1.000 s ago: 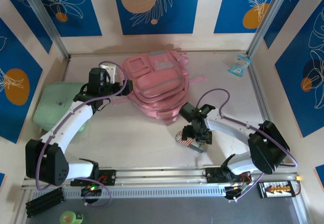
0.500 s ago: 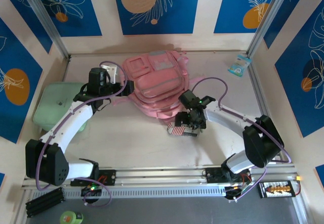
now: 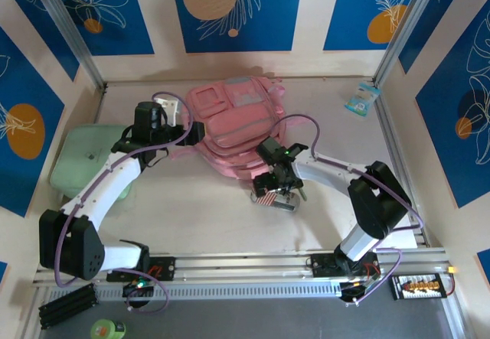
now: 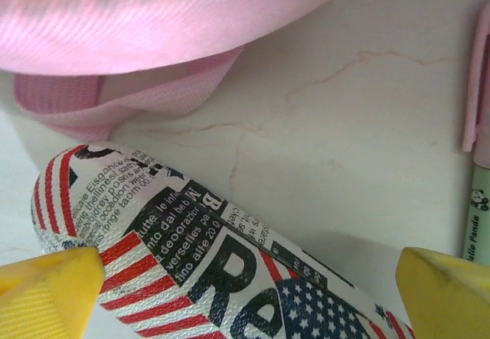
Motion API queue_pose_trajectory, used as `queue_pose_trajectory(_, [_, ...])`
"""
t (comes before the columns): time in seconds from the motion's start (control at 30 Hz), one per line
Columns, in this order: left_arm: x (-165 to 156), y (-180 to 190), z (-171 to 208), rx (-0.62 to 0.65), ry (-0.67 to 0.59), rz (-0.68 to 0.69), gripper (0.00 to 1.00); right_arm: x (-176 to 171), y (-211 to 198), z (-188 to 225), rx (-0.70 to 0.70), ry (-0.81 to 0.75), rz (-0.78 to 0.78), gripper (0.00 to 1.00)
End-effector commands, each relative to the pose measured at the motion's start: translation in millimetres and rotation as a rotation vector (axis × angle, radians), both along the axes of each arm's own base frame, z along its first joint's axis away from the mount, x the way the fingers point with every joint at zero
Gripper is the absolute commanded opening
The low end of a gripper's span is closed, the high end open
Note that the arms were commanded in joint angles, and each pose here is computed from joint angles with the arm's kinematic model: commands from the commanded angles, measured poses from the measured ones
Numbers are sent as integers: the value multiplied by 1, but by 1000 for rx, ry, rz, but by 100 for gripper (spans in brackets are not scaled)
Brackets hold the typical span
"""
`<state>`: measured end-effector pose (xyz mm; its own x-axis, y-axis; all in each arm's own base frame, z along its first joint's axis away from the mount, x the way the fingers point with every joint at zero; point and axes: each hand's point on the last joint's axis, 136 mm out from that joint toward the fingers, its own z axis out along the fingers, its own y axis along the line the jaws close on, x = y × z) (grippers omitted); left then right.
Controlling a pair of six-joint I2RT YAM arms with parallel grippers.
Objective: Pack books, pencil case, and school supplies into a backpack
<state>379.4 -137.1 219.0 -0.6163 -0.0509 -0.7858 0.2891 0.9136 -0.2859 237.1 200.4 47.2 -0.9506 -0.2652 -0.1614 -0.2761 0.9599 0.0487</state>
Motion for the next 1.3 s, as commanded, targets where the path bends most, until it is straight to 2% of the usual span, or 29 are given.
queue_pose_trajectory(0.0, [5,0,12,-18,-22,-6,100,-38,2,-8,-23,114,64,99])
queue_pose_trajectory(0.13, [6,-1,11,-22,-17,-11,100,-55,7,-4,-1,138,51,99])
queue_pose_trajectory(0.43, [7,-5,10,-35,-6,-25,100,-60,-2,-7,-59,124,28,99])
queue_pose_trajectory(0.73, [6,-14,7,-35,22,-60,100,-54,-3,-29,-141,123,29,88])
queue_pose_trajectory(0.83, [6,-20,3,-22,38,-83,100,-51,-9,-32,-173,111,7,77])
queue_pose_trajectory(0.93, [6,-35,1,-2,46,-143,100,-46,-16,-27,-183,76,-37,60])
queue_pose_trajectory(1.03, [4,-60,-3,36,46,-248,99,-39,-19,-13,-125,22,-88,52])
queue_pose_trajectory(1.27, [-4,-130,-30,240,25,-584,93,-8,-21,42,160,-109,-266,48])
